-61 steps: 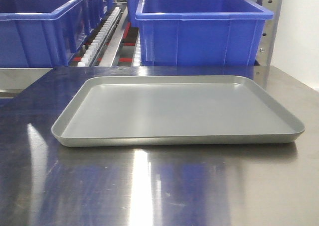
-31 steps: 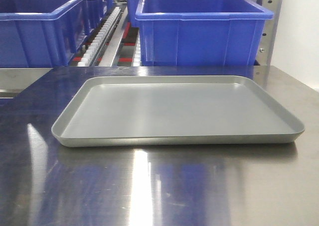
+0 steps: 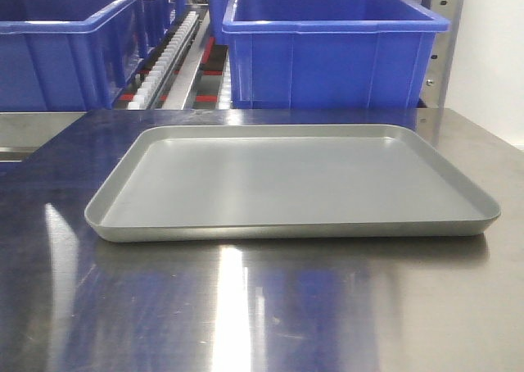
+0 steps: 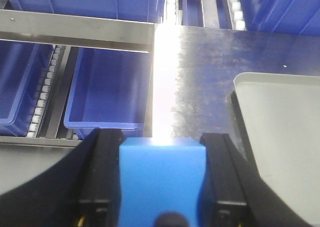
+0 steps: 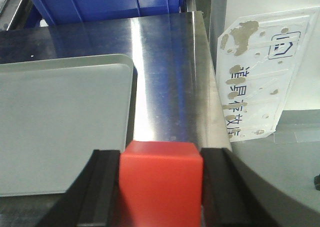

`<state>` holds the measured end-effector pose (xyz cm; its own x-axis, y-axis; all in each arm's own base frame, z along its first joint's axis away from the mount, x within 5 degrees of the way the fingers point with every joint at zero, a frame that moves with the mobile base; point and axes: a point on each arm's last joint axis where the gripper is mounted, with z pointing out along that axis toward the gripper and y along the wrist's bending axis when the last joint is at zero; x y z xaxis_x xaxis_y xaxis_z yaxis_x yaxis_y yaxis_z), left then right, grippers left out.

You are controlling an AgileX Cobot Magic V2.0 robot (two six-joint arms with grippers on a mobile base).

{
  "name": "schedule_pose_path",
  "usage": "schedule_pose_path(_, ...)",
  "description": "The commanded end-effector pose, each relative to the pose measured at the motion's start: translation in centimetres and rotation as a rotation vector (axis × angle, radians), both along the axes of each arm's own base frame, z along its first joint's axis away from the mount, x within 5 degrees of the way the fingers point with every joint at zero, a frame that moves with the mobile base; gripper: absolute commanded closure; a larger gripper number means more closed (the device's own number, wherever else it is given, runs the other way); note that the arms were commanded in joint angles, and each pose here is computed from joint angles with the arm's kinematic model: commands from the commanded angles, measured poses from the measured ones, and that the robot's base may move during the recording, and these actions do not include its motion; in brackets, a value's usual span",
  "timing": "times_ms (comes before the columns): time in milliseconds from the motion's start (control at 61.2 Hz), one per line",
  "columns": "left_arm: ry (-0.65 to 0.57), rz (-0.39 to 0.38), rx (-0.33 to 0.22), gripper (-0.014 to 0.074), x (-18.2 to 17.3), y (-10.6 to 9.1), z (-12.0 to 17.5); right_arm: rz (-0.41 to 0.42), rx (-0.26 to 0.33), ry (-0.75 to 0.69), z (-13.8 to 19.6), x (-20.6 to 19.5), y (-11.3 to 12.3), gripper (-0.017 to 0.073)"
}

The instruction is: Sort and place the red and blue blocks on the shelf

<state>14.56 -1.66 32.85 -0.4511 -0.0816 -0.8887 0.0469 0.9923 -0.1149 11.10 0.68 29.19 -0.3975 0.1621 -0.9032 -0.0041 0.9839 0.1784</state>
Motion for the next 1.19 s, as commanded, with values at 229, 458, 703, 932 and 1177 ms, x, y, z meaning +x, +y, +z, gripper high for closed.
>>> schedule_pose_path(229, -0.116, 0.000, -0.023, 0.0459, 0.16, -0.05, 1.77, -0.016, -0.001, -0.107, 1.65, 0.26, -0.15, 0.0501)
schedule_pose_path(458, -0.116, 0.000, -0.025, 0.0459, 0.16, -0.05, 1.77, -0.016, -0.001, -0.107, 1.65, 0.26, -0.15, 0.0501)
schedule_pose_path(703, -0.116, -0.002, -0.025, 0.0459, 0.16, -0.08, 1.77, -0.016, -0.001, -0.107, 1.65, 0.26, -0.15, 0.0501)
schedule_pose_path(932, -0.114, -0.002, -0.025, 0.0459, 0.15, -0.08, 1.75, -0.016, -0.001, -0.107, 1.65, 0.26, -0.15, 0.0501)
schedule_pose_path(1177, -0.135, -0.003, -0.028, 0.0459, -0.45, -0.03, 2.09, -0.016, -0.001, -0.107, 1.65, 0.26, -0.15, 0.0501)
